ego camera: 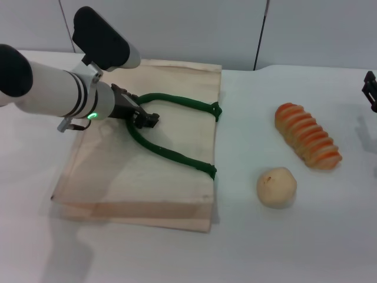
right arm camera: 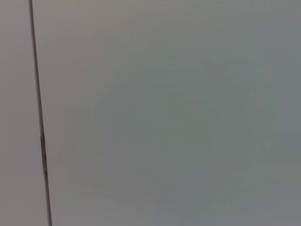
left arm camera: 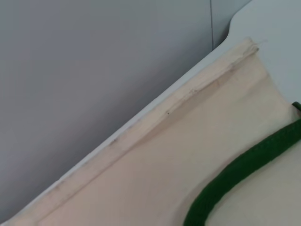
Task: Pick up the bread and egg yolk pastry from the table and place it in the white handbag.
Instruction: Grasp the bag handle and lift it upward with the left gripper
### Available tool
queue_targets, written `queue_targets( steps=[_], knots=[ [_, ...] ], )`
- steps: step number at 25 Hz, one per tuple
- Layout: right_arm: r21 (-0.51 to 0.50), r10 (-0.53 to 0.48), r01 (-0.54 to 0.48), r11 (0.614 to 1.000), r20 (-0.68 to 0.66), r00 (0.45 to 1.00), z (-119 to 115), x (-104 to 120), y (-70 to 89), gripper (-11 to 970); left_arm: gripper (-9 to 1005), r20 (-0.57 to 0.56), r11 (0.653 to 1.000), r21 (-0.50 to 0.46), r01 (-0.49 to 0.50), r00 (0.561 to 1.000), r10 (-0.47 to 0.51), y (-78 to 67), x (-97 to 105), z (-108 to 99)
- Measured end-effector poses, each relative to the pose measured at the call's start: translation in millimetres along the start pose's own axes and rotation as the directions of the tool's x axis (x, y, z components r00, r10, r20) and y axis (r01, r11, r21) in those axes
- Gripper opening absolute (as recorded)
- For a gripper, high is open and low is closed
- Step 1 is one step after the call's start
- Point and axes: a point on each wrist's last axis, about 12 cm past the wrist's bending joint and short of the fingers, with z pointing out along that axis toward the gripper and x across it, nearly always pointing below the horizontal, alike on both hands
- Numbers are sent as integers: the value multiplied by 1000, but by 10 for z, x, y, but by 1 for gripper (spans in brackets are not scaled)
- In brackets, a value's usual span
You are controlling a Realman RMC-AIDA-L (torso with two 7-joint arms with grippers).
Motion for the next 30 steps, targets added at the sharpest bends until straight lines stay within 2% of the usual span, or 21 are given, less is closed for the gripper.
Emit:
queue_targets(
  steps=[8,14,19,24,30],
  knots=[
    [2,-1,1,1000,-2,1000,-8,8,-7,700,598,-6,1000,-7,5,1000,-5,14,26,-6],
    [4,-2,2,1000,-3,1000,-12,11,-18,700,407,10,1000,-17,22,1000,-21,58,-23,-50],
    [3,-1,1,1000,-2,1000,-10,7,-15,700,168,14,999,-41,-18,1000,18,93,-149,-134],
    [3,-1,1,1000,-2,1000,-9,6,-14,700,136,22,996,-75,-49,998,51,117,-300,-311],
    [3,1,-1,1000,-2,1000,-9,6,-14,700,130,53,997,-56,-60,997,63,55,-437,-580]
  ],
)
